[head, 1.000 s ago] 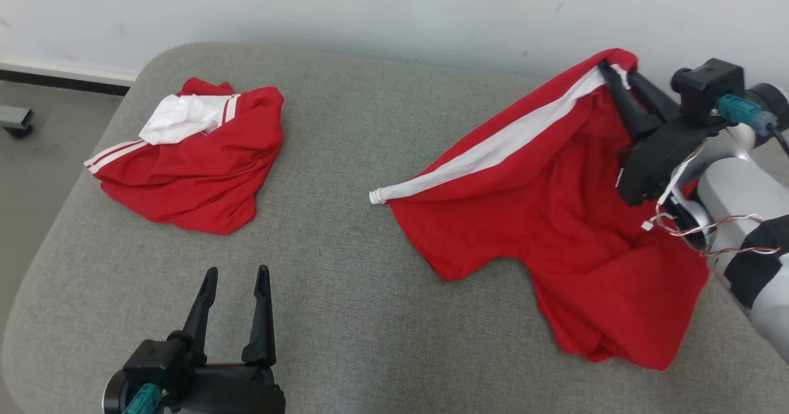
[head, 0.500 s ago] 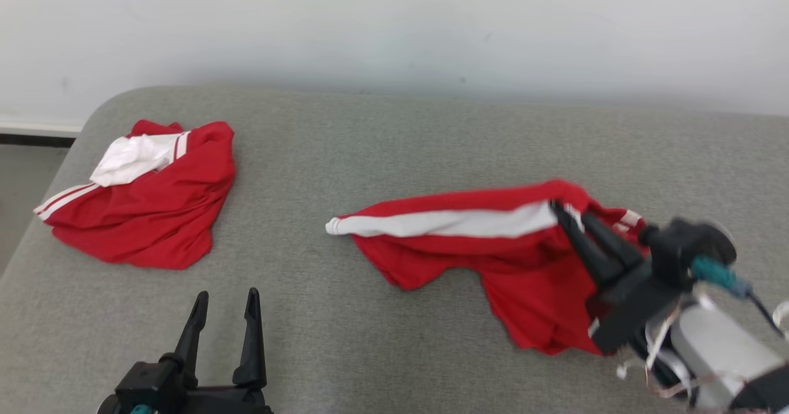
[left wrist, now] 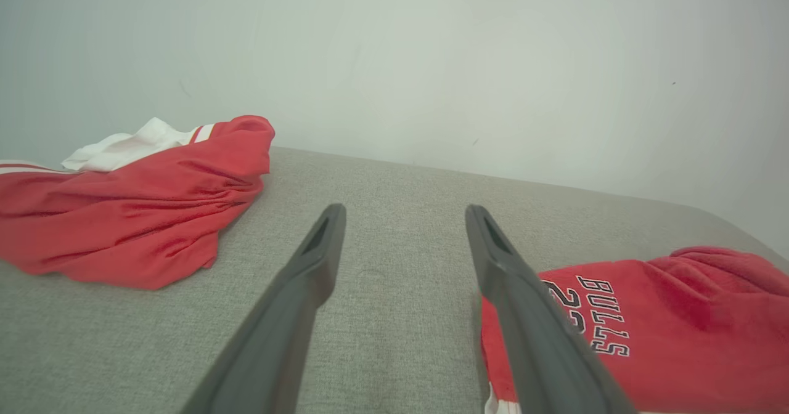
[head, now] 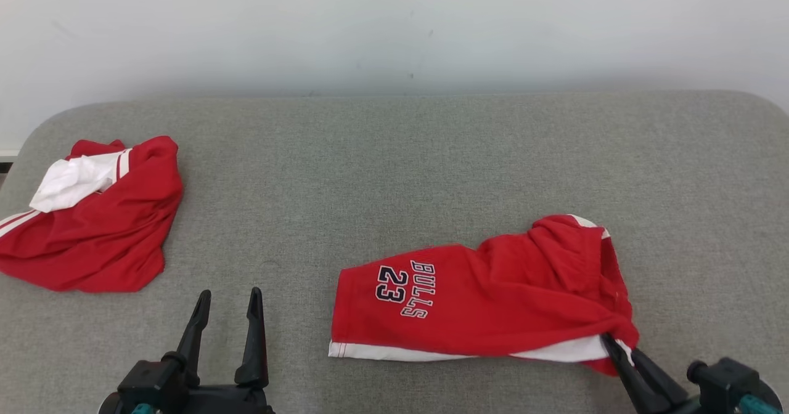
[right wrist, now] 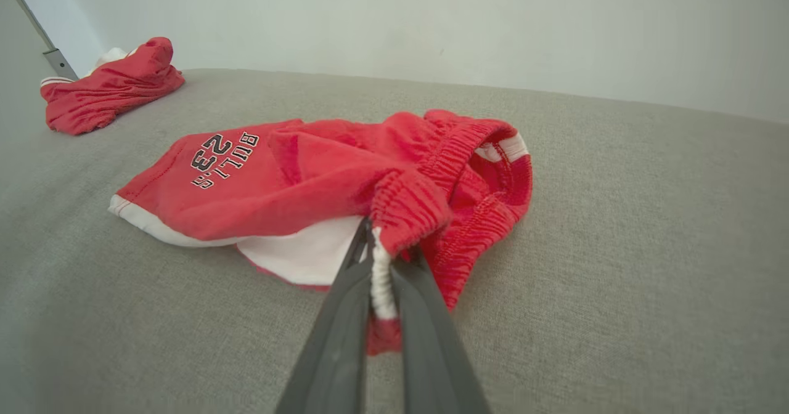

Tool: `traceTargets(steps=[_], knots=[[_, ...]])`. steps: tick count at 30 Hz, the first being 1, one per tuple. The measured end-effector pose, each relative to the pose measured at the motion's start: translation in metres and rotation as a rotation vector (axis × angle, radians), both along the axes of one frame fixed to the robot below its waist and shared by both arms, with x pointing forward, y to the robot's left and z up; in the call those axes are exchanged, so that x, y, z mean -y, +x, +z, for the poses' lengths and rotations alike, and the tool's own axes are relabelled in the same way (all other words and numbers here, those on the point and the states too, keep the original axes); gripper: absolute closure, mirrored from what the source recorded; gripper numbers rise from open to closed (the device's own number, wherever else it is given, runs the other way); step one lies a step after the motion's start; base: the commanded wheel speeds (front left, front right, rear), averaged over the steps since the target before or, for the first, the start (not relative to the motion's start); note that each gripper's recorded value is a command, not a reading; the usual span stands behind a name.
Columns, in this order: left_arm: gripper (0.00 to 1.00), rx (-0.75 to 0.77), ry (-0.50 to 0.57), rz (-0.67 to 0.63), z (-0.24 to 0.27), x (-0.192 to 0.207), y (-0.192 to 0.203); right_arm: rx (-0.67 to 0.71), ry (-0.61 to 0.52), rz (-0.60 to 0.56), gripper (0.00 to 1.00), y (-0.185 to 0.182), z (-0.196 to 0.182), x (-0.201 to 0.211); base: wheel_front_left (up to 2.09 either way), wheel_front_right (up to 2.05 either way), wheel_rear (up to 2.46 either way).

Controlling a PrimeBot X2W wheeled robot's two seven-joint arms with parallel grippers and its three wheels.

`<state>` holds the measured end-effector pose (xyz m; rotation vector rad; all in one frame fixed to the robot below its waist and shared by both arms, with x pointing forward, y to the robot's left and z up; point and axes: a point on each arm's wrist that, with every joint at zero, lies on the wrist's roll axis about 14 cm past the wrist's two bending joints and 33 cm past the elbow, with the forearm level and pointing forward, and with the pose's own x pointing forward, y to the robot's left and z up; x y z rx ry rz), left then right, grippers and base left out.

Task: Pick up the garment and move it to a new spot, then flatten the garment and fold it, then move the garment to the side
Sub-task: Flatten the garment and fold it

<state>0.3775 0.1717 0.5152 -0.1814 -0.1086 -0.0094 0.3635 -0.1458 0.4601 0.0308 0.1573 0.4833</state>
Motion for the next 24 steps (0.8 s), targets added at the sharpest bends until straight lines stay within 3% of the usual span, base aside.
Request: traceTargets(steps=[1,2,3,4,13,24], knots=[[0.0,-0.002,0.0,-0.002,-0.001,0.001,0.001,-0.021,0.002,-0.015,1.0,-0.004,-0.006,0.003,0.0,0.0,0.0],[0.0,-0.003,0.0,-0.004,-0.001,0.001,0.001,-0.042,0.009,-0.031,0.66,-0.008,-0.012,0.006,0.0,0.0,0.0],[0.0,-0.004,0.0,-0.005,-0.001,0.002,0.001,-0.059,0.005,-0.04,0.25,-0.011,-0.017,0.009,0.0,0.0,0.0],[0.0,-0.004,0.0,-0.006,-0.001,0.002,0.001,-0.065,0.0,-0.045,0.0,-0.014,-0.02,0.01,0.0,0.0,0.0],[0.0,0.015,0.003,-0.003,0.005,-0.001,-0.002,0.095,0.087,-0.127,0.0,-0.002,0.029,0.015,0.0,0.0,0.0],[0.0,0.017,0.01,0.018,0.006,-0.008,-0.008,0.142,0.129,-0.253,0.0,-0.003,0.038,0.031,0.0,0.0,0.0]])
